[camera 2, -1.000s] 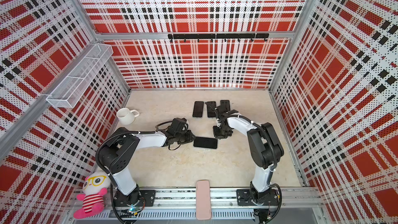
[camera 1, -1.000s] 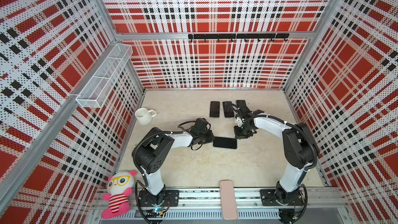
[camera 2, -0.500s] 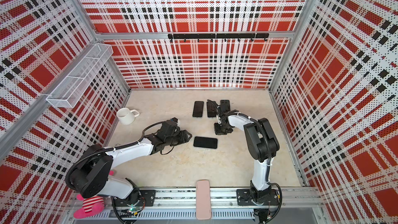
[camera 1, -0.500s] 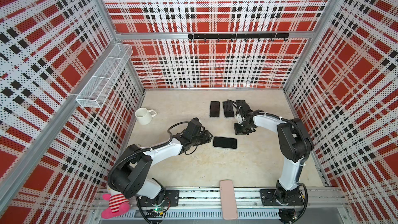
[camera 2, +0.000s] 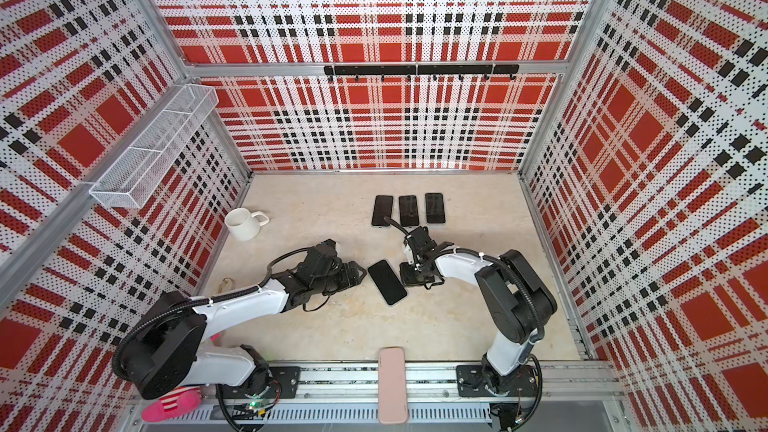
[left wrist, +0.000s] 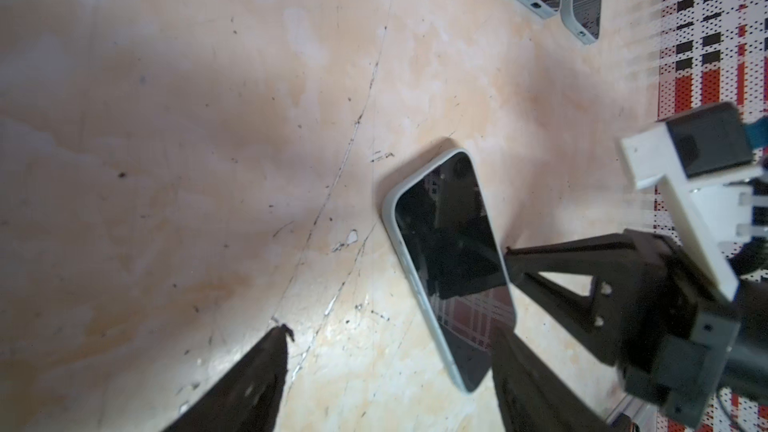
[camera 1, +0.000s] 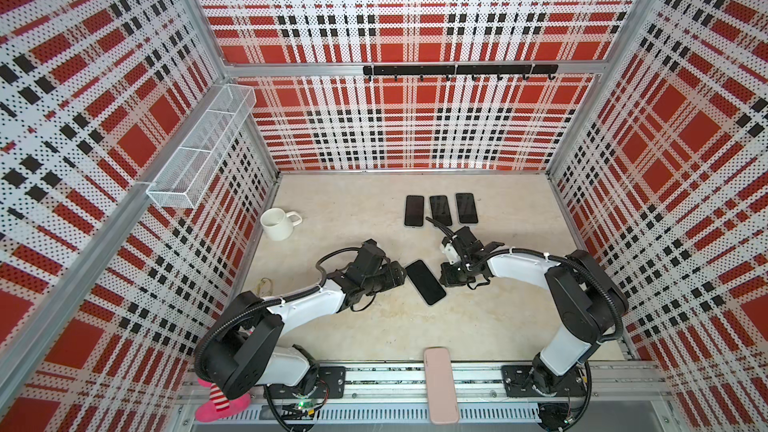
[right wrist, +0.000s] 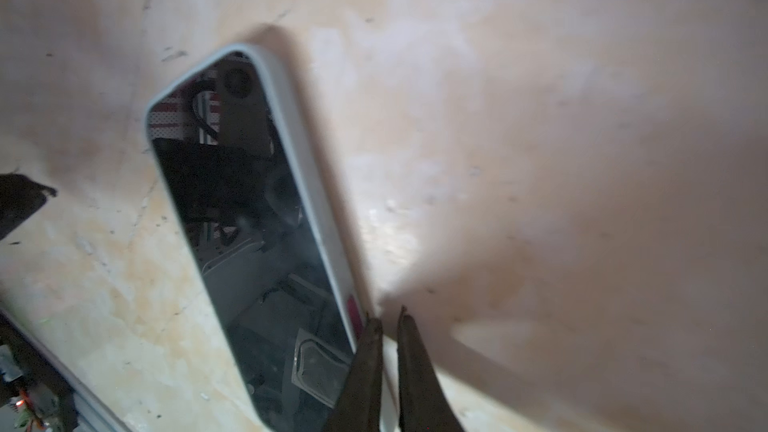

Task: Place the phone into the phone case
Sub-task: 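Release the cased phone and lift the right gripper away while left holds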

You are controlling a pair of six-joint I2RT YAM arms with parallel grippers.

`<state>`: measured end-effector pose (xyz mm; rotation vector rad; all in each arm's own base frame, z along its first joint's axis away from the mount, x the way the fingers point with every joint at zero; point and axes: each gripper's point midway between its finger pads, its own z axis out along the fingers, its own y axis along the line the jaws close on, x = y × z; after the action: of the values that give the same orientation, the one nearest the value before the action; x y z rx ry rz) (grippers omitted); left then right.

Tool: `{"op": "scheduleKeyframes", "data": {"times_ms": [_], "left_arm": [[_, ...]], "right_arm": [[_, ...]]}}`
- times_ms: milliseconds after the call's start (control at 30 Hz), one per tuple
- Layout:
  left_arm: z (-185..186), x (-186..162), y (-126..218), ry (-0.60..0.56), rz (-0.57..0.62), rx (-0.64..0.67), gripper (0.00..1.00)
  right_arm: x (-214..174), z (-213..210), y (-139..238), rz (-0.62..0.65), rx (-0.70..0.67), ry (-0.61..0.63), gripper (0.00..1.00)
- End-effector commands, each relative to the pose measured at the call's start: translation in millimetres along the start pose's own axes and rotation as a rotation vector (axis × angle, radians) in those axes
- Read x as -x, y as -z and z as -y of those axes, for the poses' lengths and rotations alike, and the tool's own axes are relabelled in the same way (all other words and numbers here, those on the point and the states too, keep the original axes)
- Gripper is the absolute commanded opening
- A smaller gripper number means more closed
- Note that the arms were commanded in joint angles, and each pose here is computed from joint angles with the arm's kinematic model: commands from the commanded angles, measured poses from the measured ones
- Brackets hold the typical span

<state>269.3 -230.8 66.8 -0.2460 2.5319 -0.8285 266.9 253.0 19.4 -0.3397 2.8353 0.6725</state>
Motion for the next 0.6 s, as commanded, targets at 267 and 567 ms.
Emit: {"op": "scheduleKeyframes", "data": {"times_ms": [267,567], "left_arm": [[-17,-2,18,-0.043,0.035,0.112,0.98],[-18,-21,12,-0.144,-0.049,0.214,0.98]], "right_arm": [[3,-59,-19,0.08,0.103,-0.005,0.14],[20,-23,53,0.199,-0.002,-0.01,0.23]]}}
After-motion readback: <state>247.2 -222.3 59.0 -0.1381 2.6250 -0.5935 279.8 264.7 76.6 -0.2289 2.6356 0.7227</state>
